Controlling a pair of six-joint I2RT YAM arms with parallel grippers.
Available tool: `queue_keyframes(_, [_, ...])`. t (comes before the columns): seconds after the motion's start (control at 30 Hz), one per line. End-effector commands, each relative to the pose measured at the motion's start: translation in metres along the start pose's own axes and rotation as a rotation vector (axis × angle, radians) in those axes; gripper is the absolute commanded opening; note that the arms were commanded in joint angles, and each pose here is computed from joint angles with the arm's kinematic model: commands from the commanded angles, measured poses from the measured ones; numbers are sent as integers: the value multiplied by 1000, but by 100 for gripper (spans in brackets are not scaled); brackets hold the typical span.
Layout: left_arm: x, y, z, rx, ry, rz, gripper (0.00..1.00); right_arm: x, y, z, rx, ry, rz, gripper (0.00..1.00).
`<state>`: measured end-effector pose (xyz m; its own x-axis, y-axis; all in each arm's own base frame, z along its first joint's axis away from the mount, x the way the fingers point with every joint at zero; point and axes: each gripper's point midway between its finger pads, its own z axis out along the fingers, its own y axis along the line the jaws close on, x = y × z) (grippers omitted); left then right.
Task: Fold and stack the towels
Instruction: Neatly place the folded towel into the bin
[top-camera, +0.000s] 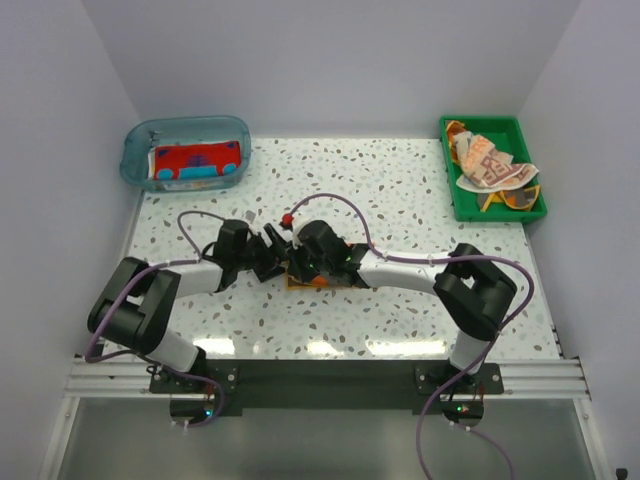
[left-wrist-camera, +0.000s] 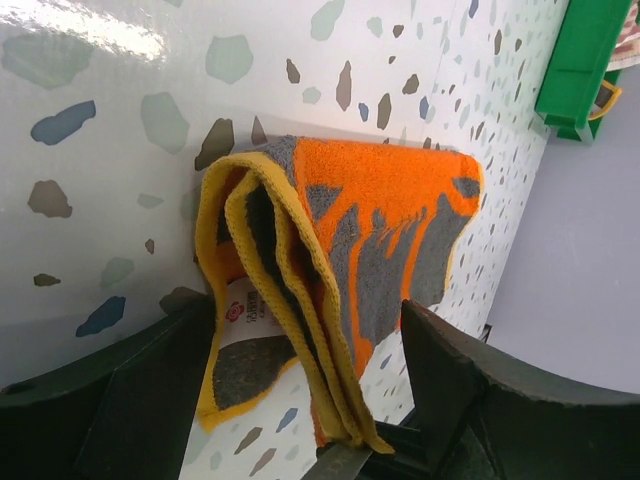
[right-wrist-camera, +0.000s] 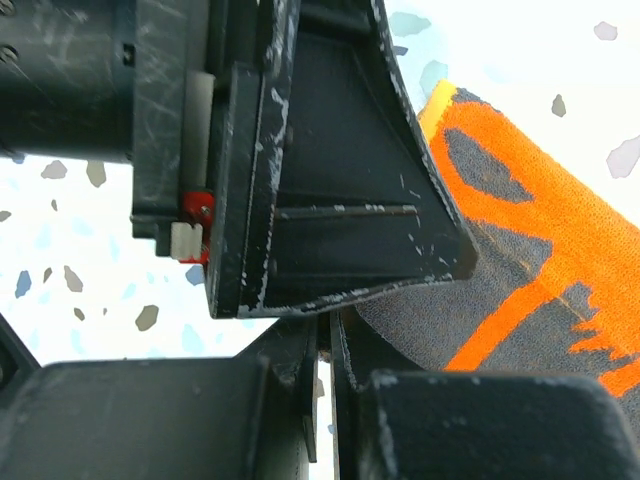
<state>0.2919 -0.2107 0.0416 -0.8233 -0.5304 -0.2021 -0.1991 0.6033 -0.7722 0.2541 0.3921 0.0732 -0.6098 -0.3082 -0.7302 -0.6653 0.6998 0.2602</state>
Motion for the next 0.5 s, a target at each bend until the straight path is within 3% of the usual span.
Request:
queue_keyframes(0.0, [6, 15, 7, -21, -21, -46, 80, -33, 14, -9, -48, -105, 14, 0])
queue_keyframes(0.13, [7, 17, 6, -27, -27, -42, 78, -32, 9, -6, -20, -98, 17, 0])
queue_keyframes(0.37, [-16, 17, -16, -140, -108, 109, 78, 0, -14, -3, 82, 25, -40, 0])
queue_keyframes(0.43, [-23, 23, -25, -197, -145, 130, 78, 12, -14, 0, 82, 71, -62, 7])
queue_keyframes(0.47, [-33, 19, -33, -191, -180, 151, 77, 15, -12, 0, 73, 93, -70, 23])
